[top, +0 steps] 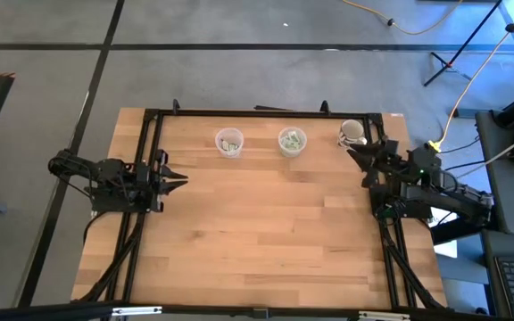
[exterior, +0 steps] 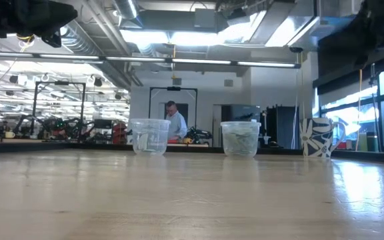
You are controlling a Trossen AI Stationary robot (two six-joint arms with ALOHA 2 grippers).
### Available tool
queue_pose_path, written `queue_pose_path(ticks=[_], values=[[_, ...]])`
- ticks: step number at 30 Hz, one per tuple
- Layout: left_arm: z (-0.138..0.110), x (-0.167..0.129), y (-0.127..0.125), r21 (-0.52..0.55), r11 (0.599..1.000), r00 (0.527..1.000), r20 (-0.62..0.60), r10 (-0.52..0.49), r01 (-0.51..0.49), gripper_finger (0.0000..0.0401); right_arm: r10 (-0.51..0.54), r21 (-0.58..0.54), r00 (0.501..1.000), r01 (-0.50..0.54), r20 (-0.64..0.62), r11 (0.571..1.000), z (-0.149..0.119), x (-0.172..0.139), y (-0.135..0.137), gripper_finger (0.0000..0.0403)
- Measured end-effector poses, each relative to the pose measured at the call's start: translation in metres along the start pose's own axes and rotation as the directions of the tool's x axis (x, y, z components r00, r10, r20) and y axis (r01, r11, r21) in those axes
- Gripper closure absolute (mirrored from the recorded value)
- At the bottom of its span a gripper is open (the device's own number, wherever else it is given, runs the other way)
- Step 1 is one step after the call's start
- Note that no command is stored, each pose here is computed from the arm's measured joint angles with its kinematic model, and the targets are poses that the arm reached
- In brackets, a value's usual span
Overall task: Pick and place Stevia / Truvia into bins
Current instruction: Return to Home Position
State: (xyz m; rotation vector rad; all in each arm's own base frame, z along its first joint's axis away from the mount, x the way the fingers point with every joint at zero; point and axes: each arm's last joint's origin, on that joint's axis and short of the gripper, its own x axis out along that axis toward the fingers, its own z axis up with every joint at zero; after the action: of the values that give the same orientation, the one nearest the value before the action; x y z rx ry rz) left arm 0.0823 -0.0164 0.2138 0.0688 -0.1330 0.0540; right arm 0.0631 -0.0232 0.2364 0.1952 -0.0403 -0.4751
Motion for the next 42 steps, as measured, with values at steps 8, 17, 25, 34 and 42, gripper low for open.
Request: queue_pose_path(ticks=[8,17,25,34,42], values=[[0.000,0.000,0.000,0.000,1.000,1.000,0.000,0.000,0.000,0.0354,-0.012,0.070,0.999,0.016,-0.049,0.997,-0.024,0.010,-0.003,0.0287],[0.000,0.000,0.000,0.000,1.000,1.000,0.000,-0.001,0.001,0.0354,-0.020,0.065,0.996,0.025,-0.082,0.998,-0.029,0.010,-0.004,0.0287],[0.000,0.000,0.000,0.001,1.000,1.000,0.000,-0.001,0.001,0.0354,-0.024,0.055,0.994,0.030,-0.102,0.998,-0.031,0.010,-0.004,0.0287],[0.000,0.000,0.000,0.000,1.000,1.000,0.000,-0.001,0.001,0.0354,-0.022,-0.004,0.996,0.022,-0.085,1.000,-0.029,0.010,-0.004,0.0287],[0.000,0.000,0.000,0.000,1.000,1.000,0.000,-0.001,0.001,0.0354,-0.024,0.001,0.995,0.024,-0.095,1.000,-0.030,0.010,-0.004,0.0287]])
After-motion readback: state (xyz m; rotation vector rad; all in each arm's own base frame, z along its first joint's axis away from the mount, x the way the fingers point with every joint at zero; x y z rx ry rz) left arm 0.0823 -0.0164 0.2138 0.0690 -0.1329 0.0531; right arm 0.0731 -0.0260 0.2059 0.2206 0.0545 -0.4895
